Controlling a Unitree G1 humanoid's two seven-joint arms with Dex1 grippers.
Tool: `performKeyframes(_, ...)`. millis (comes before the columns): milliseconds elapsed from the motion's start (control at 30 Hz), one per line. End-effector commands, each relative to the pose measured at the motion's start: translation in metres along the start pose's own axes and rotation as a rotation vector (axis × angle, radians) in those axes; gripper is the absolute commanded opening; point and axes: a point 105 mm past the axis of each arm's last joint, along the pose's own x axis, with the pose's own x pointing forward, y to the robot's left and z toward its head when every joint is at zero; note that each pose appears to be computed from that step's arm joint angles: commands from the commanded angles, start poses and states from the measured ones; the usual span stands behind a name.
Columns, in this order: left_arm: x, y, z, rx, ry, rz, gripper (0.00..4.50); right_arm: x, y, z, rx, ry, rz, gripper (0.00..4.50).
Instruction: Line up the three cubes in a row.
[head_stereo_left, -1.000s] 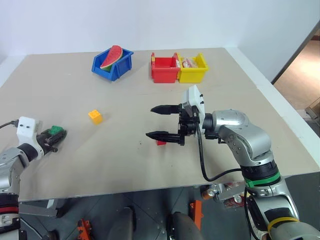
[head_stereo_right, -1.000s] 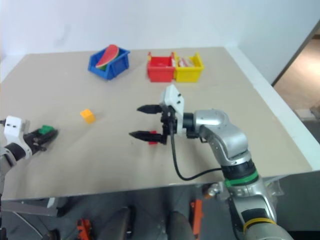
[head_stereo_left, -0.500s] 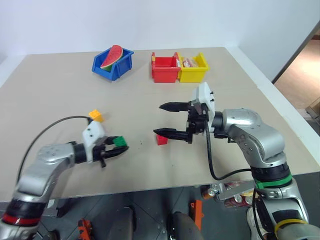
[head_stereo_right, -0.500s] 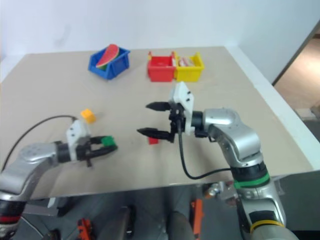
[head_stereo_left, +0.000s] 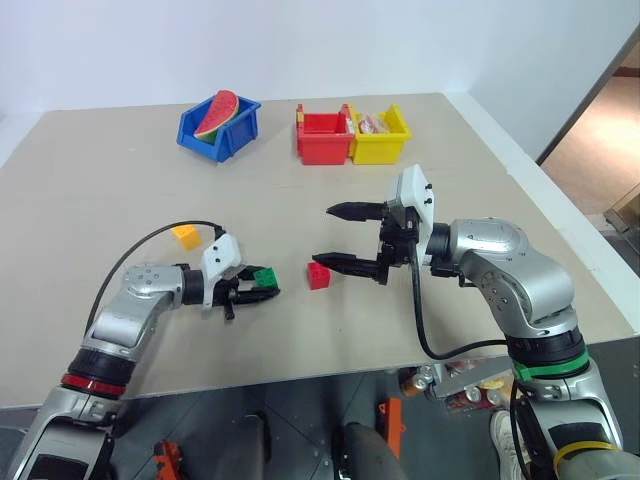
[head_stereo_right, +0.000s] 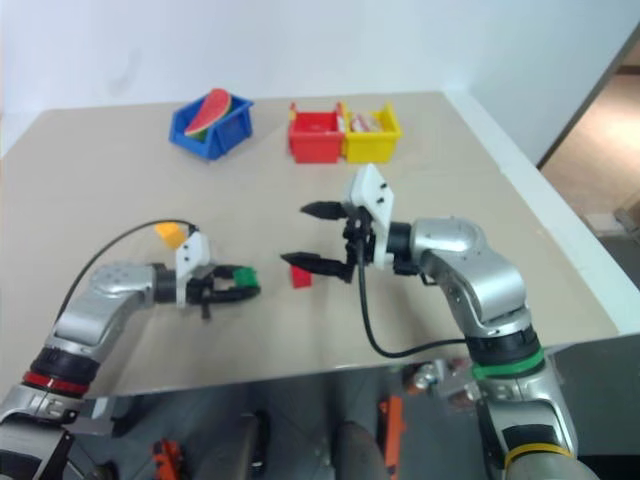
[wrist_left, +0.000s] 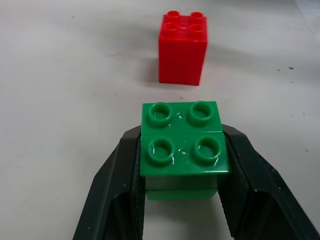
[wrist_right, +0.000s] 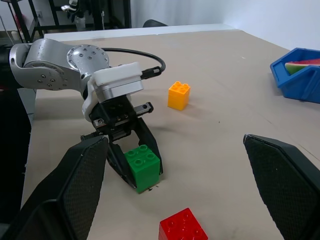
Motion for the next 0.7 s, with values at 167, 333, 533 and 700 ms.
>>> performKeyframes(167, 0.007, 0.008, 0.012, 0.074, -0.059, 0.013, 1.34, -0.005, -0.002, 0.004, -0.031, -0.015, -0.019, 4.50)
performKeyframes(333, 0.008, 0.008, 0.004, 0.104, -0.019, -0.016, 1.34, -0.008, -0.002, 0.001, -0.026, -0.007, -0.025, 4.50)
performKeyframes(533, 0.011, 0.005, 0.001, 0.131, 0.000, -0.065, 1.84, -0.006, 0.001, 0.000, -0.016, -0.009, -0.009, 4.50)
performKeyframes(700, 0.008, 0.008, 0.003, 0.127, -0.005, -0.054, 3.71, -0.005, 0.000, -0.001, -0.017, -0.008, -0.008, 4.50)
